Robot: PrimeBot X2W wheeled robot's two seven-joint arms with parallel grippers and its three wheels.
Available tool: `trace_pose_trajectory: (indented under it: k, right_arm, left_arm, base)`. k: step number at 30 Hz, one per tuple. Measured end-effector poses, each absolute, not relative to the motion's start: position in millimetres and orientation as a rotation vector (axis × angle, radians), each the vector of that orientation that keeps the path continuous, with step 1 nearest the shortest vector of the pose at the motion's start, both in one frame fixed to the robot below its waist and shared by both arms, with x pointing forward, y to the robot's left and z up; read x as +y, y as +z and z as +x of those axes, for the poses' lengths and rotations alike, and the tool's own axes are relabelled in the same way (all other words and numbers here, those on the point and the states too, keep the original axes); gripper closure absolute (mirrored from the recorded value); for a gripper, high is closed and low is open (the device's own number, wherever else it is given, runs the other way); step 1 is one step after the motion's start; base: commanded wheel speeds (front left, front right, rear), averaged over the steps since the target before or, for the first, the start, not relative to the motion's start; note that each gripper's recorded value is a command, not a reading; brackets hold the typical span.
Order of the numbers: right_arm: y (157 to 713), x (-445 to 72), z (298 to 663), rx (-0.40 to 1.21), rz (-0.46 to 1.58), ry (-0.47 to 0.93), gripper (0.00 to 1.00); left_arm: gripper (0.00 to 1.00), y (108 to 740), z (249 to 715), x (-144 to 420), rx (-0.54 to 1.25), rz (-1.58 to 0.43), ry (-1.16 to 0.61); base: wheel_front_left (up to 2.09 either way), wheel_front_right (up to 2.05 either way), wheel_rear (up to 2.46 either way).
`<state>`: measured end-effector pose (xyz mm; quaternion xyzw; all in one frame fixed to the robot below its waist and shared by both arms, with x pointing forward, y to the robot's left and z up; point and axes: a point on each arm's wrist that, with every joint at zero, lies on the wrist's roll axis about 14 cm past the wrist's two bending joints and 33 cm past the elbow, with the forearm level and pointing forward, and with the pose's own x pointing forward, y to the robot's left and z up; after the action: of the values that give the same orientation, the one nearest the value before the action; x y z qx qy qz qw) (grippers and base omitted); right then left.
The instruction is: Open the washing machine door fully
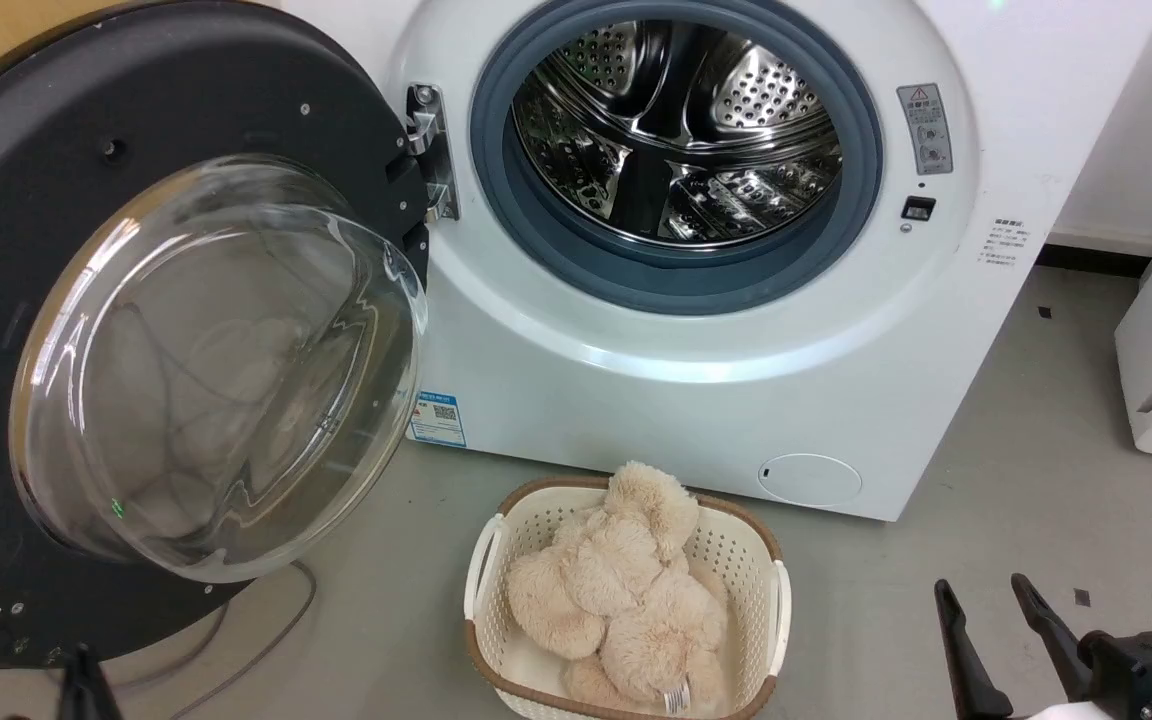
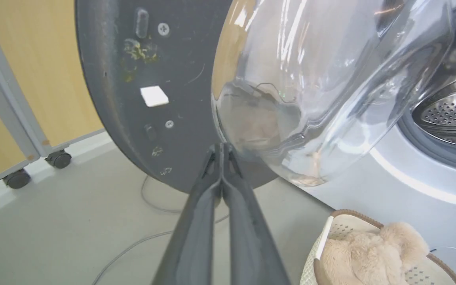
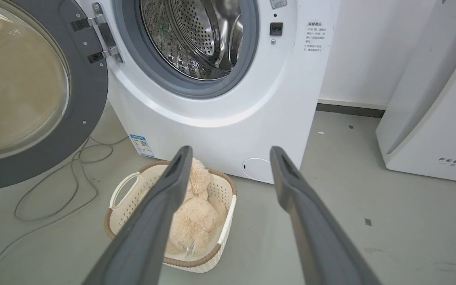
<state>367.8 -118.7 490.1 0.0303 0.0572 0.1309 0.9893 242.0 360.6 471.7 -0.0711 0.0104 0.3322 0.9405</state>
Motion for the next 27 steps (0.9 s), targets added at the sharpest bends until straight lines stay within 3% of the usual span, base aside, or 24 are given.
trace_pose_trajectory:
  k: [1, 2, 11, 27]
  right_arm:
    - [490, -118, 368, 0.114, 0.061, 0.264, 0.00]
    - [491, -118, 368, 0.114, 0.061, 0.265, 0.00]
    - [493, -119, 366, 0.107, 0.060, 0.263, 0.00]
    - [500, -156, 353, 0.080, 0.041, 0.149, 0.00]
  left_arm:
    - [0.03, 471, 240, 355, 0.021, -0.147, 0.675]
    - [0.00, 472, 238, 349, 0.016, -0.150, 0.666]
    - [0.00, 500, 250, 311, -0.063, -0.110, 0.558]
    - [0.00, 526, 325, 215, -0.069, -0.032, 0.135]
  base:
    - [0.00, 0.00, 0.00]
    - [0.00, 0.00, 0.00]
    - [0.00, 0.00, 0.00]
    - [0.00, 0.00, 0.00]
